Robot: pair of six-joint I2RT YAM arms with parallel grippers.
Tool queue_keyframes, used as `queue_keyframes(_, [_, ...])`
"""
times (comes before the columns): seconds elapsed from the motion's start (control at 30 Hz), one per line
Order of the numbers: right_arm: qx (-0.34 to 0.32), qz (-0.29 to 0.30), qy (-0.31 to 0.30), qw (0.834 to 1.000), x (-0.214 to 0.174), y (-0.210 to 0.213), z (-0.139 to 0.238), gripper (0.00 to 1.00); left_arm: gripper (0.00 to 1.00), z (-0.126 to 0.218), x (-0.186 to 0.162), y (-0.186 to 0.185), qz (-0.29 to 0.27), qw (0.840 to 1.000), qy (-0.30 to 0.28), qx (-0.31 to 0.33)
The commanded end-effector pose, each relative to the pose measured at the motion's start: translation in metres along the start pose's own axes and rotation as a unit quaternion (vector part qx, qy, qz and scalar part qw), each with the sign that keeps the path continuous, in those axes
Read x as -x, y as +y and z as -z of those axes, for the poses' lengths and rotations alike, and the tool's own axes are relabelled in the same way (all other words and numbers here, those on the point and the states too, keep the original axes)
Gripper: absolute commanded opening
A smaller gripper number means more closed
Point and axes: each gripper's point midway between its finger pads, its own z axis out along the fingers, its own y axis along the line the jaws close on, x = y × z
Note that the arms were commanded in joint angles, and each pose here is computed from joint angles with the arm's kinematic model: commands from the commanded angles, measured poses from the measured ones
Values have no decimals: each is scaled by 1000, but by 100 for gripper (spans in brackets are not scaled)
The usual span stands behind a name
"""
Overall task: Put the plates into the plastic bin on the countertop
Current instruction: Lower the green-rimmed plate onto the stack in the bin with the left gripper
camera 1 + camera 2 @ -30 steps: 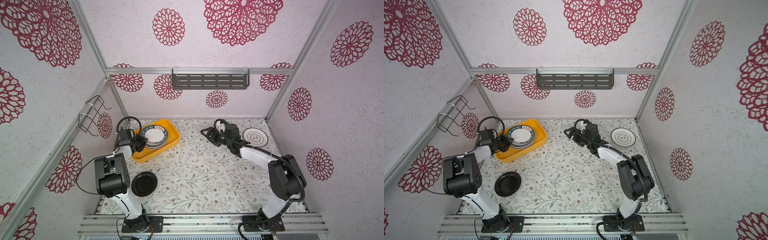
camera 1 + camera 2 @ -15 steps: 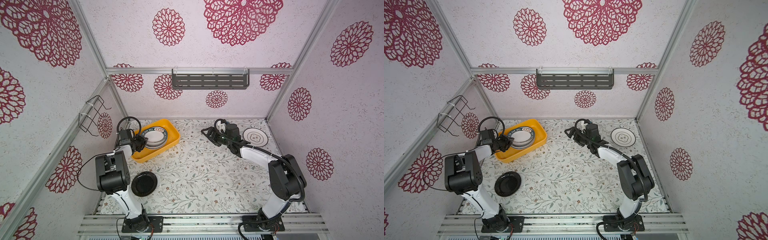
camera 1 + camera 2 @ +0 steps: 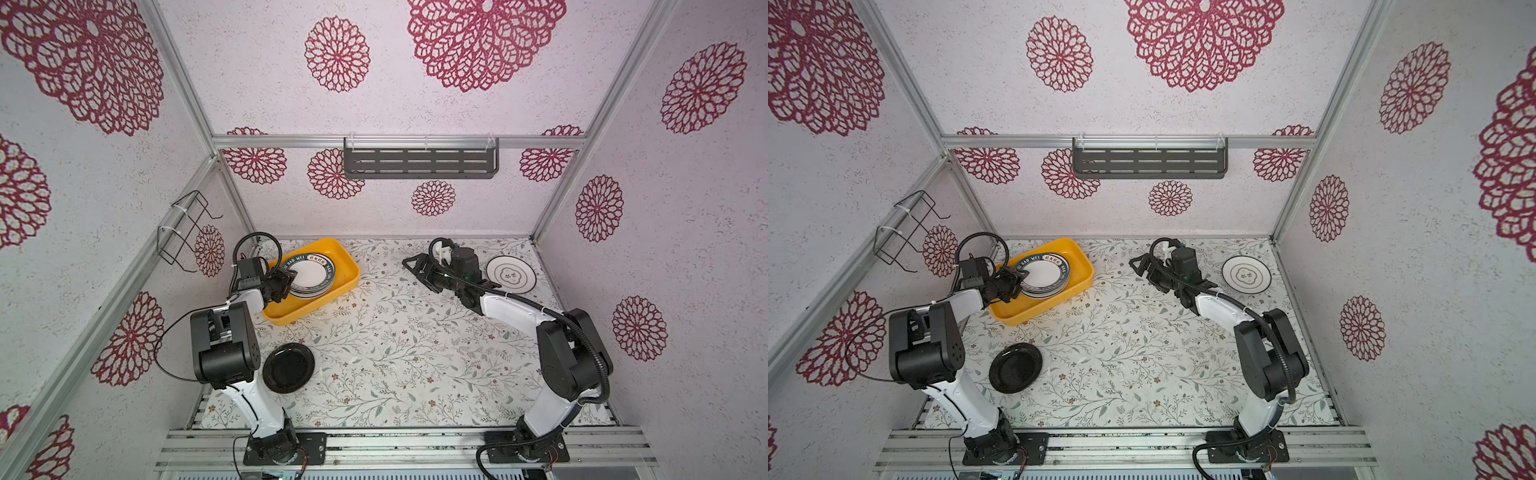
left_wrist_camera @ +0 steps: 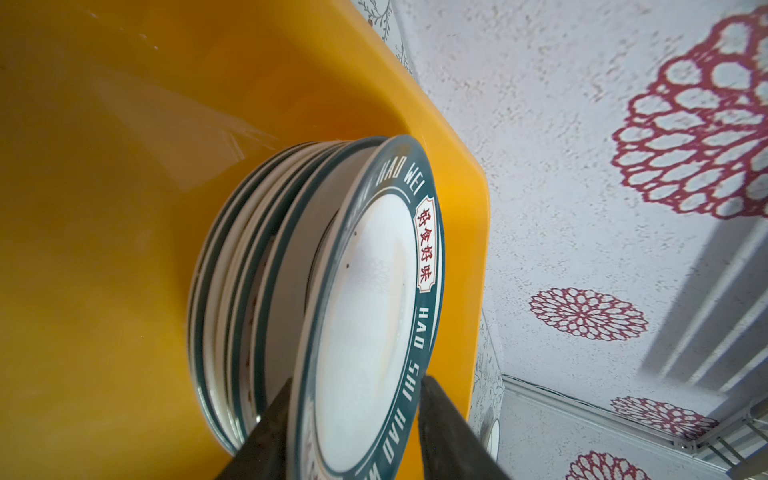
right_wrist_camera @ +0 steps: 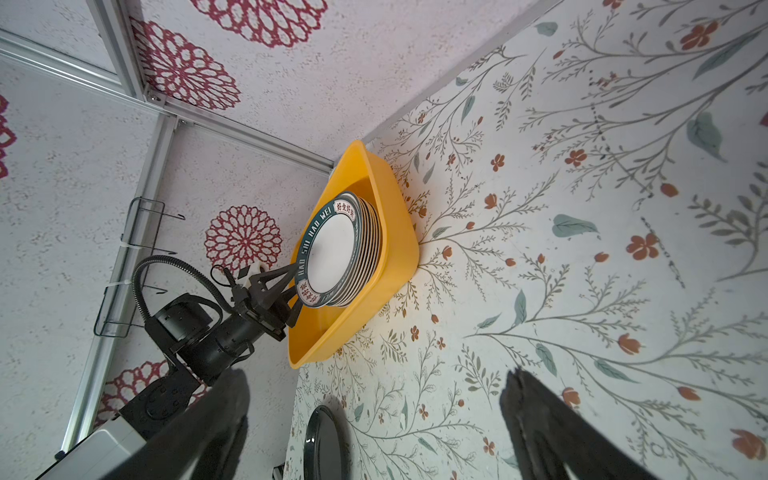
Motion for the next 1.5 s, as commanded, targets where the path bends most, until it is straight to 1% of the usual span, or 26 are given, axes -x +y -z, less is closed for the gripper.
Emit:
queue_keyframes(0.0, [16, 13, -26, 999, 14, 18, 13, 99, 53, 6, 12, -15, -18, 1000, -14, -14])
queue_keyframes(0.1, [13, 14, -26, 999, 14, 16, 14, 99, 58, 7, 12, -16, -20, 1000, -14, -12])
queue_keyframes(0.23, [1, 16, -28, 999, 14, 11, 15, 99, 62, 10, 14, -17, -30, 999, -16, -2])
queue_keyframes(0.57, [-12, 19, -29, 999, 14, 6, 15, 99, 66, 17, 13, -15, -53, 998, -7, 31])
queue_keyframes(0.93, [-19, 18, -29, 999, 13, 1, 13, 99, 67, 9, 10, -17, -60, 997, 9, 36])
queue_keyframes(1.13, [-19, 17, -27, 999, 13, -1, 10, 99, 68, 3, 7, -17, -76, 995, 19, 54])
queue_keyframes(1.47, [-25, 13, -27, 999, 13, -6, 10, 99, 70, -8, 3, -11, -86, 992, 40, 87])
